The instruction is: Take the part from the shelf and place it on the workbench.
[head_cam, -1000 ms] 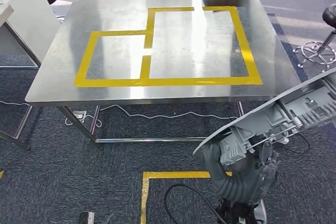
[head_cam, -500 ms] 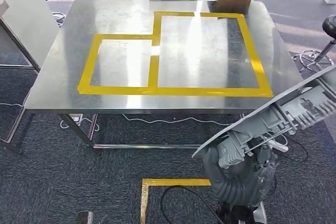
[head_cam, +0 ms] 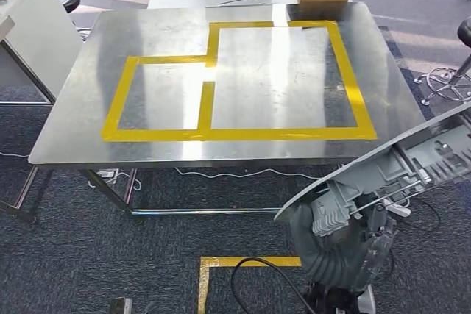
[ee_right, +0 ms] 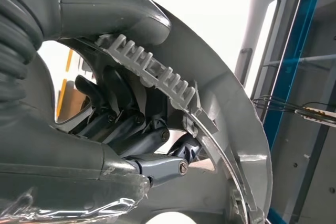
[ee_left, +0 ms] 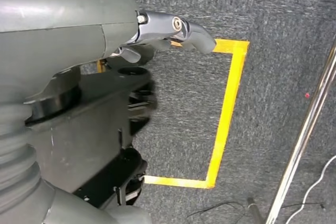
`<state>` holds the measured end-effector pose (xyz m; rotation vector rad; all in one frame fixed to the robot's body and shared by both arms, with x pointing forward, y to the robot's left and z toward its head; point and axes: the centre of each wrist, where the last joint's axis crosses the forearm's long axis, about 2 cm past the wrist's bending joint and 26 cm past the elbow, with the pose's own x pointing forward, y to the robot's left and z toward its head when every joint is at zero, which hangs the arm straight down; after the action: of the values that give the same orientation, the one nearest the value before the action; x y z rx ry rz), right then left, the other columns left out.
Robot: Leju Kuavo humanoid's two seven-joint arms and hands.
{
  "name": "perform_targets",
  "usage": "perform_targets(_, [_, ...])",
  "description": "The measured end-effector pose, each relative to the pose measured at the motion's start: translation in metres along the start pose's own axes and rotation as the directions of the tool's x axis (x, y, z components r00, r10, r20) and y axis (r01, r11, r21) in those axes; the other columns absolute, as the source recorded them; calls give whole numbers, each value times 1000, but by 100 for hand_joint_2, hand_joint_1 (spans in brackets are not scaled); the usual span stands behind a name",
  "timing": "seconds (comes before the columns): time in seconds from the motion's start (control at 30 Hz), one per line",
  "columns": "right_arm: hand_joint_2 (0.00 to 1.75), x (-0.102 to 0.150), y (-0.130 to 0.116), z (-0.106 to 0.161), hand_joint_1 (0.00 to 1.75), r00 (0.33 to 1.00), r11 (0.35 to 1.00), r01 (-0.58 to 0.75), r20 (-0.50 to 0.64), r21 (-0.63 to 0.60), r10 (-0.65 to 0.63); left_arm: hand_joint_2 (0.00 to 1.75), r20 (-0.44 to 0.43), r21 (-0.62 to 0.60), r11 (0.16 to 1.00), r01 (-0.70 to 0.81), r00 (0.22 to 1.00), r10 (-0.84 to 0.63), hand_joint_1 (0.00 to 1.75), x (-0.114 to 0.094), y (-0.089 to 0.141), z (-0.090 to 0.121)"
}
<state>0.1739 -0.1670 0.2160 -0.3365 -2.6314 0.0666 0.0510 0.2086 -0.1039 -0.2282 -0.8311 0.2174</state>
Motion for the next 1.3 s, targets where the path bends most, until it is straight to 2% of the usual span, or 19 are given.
perform_targets(0.13, [175, 0, 0, 0, 175, 1000, 1000, 0, 0, 1, 0, 175, -40, 16, 1000, 21, 999, -20, 0, -1, 2, 1])
perform_targets(0.6, [175, 3, 1, -1, 175, 1000, 1000, -4, 16, -4, 4, 175, -84, 66, 996, 60, 995, -54, 0, -1, 2, 1])
perform_targets(1.3, [175, 3, 0, -1, 175, 1000, 1000, -12, 19, -6, 12, 175, -79, 58, 997, 52, 996, -48, 0, 1, -2, -1])
